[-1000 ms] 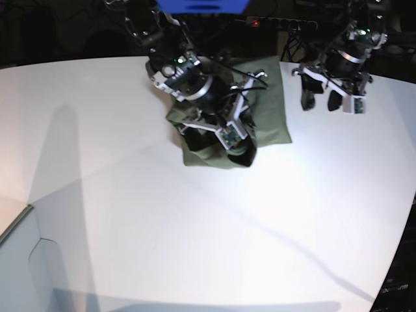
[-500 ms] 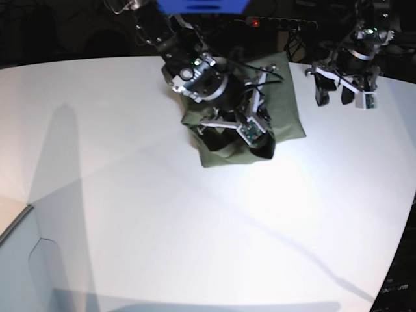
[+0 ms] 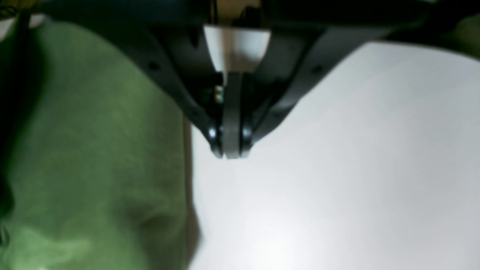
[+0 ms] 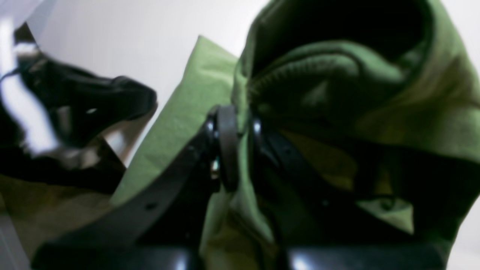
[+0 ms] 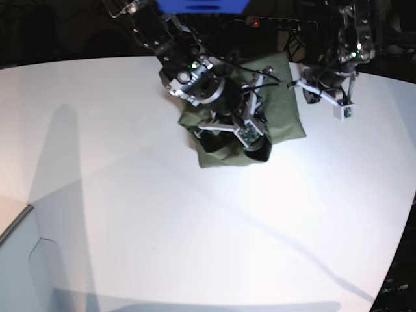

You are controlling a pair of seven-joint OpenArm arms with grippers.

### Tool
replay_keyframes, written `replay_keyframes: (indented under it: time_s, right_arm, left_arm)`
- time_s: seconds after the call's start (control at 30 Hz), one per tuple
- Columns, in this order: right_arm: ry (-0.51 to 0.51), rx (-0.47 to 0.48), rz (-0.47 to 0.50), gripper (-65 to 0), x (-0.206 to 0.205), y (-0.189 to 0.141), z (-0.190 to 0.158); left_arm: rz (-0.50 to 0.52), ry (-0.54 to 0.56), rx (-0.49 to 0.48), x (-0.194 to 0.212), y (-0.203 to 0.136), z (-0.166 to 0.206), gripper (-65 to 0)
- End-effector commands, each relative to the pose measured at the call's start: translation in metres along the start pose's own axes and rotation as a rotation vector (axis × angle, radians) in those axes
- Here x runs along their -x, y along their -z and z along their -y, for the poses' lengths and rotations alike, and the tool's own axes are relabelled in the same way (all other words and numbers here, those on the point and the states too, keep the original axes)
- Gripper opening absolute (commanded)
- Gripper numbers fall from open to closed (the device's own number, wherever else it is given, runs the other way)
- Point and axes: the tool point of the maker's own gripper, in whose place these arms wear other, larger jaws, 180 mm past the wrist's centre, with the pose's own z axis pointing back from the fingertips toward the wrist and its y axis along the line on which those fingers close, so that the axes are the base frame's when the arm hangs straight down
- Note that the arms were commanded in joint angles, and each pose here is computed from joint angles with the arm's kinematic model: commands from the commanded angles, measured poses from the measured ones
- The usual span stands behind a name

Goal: Layout the t-shirt on the table in an organized manner, then fold the t-shirt properly
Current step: 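Grasp the other shirt end with the right gripper and fold it over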

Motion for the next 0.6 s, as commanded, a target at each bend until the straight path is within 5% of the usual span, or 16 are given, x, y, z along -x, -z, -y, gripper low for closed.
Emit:
replay_keyframes:
  time_s: [0.0, 0.57]
  right_arm:
    - [0.006, -0.009, 0.065, -65.0, -0.02, 0.0, -0.003]
    - [-0.128, -0.144, 0.046, -65.0, -0.025, 0.018, -0.051]
  left_arm:
    - [0.034, 0.005, 0.009, -0.014, 0.0, 0.002, -65.0]
    - [0.062, 0.007, 0.016, -0.028, 0.003, 0.006, -65.0]
